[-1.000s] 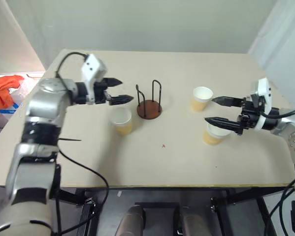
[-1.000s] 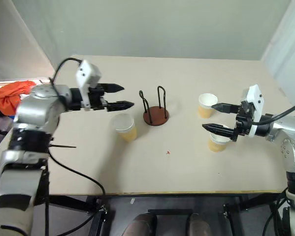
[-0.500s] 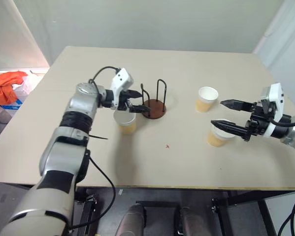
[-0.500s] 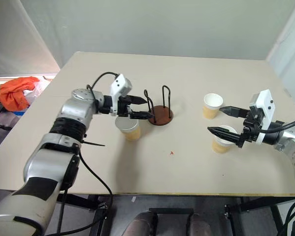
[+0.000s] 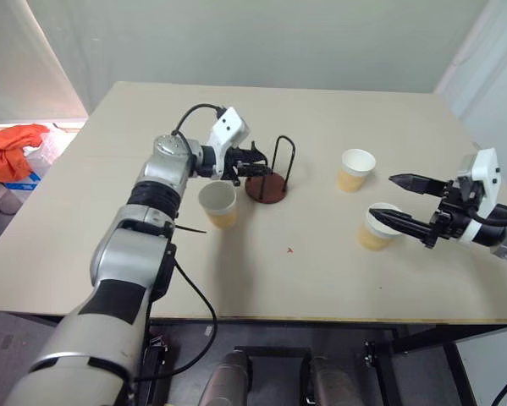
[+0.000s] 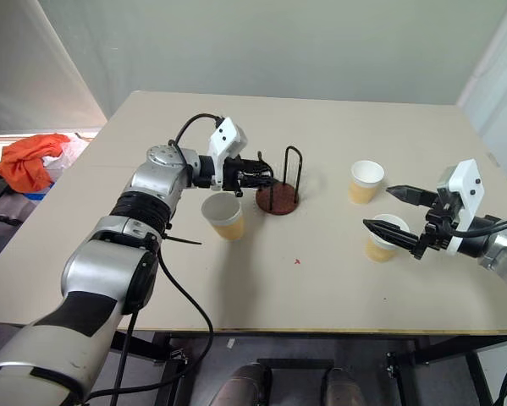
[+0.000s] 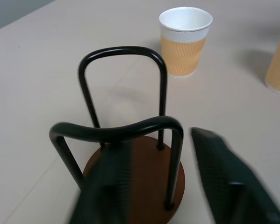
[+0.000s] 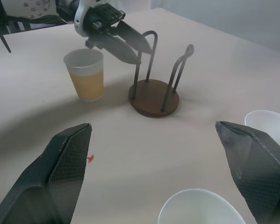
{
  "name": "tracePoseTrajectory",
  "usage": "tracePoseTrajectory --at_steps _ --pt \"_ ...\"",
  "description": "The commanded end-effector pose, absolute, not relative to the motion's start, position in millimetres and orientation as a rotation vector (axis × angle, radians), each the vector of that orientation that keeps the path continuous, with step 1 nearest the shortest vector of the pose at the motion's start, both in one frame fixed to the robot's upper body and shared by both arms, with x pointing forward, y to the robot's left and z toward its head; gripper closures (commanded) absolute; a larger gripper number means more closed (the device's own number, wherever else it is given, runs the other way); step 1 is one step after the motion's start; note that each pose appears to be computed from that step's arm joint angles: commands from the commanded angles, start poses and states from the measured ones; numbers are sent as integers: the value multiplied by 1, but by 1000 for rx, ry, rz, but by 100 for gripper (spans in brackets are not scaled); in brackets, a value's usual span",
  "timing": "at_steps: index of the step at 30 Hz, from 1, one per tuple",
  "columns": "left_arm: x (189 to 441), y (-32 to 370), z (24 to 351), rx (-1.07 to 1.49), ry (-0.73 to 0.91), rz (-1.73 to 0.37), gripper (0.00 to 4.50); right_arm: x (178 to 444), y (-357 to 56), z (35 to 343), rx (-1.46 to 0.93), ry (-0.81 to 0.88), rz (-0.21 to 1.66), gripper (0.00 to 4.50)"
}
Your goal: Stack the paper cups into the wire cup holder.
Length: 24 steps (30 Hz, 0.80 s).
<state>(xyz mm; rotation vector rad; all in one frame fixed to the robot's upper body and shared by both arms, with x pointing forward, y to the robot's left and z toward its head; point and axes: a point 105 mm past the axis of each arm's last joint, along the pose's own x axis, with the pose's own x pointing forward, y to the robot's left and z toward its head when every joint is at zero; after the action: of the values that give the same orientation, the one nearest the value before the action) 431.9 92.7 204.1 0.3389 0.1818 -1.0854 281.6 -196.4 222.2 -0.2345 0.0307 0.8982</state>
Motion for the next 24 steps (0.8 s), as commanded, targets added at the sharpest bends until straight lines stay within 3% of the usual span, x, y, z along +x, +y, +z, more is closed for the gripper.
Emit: tracePoseTrajectory --at_steps 1,3,8,13,19,24 --pt "431 86 226 358 110 -1108 379 278 -198 238 -272 -27 881 0" --pt "431 85 224 361 117 -1112 445 278 -199 238 -273 -27 878 0" --pt "429 82 222 354 116 -1129 445 278 -199 237 -274 -27 875 0" --pt "422 72 244 313 11 -1197 445 279 -199 237 -276 -28 875 0" --pt "376 62 273 318 -71 -1474 445 259 -186 230 -294 21 1010 0" --pt "328 82 259 413 15 -1626 445 245 -181 220 -348 90 1102 0"
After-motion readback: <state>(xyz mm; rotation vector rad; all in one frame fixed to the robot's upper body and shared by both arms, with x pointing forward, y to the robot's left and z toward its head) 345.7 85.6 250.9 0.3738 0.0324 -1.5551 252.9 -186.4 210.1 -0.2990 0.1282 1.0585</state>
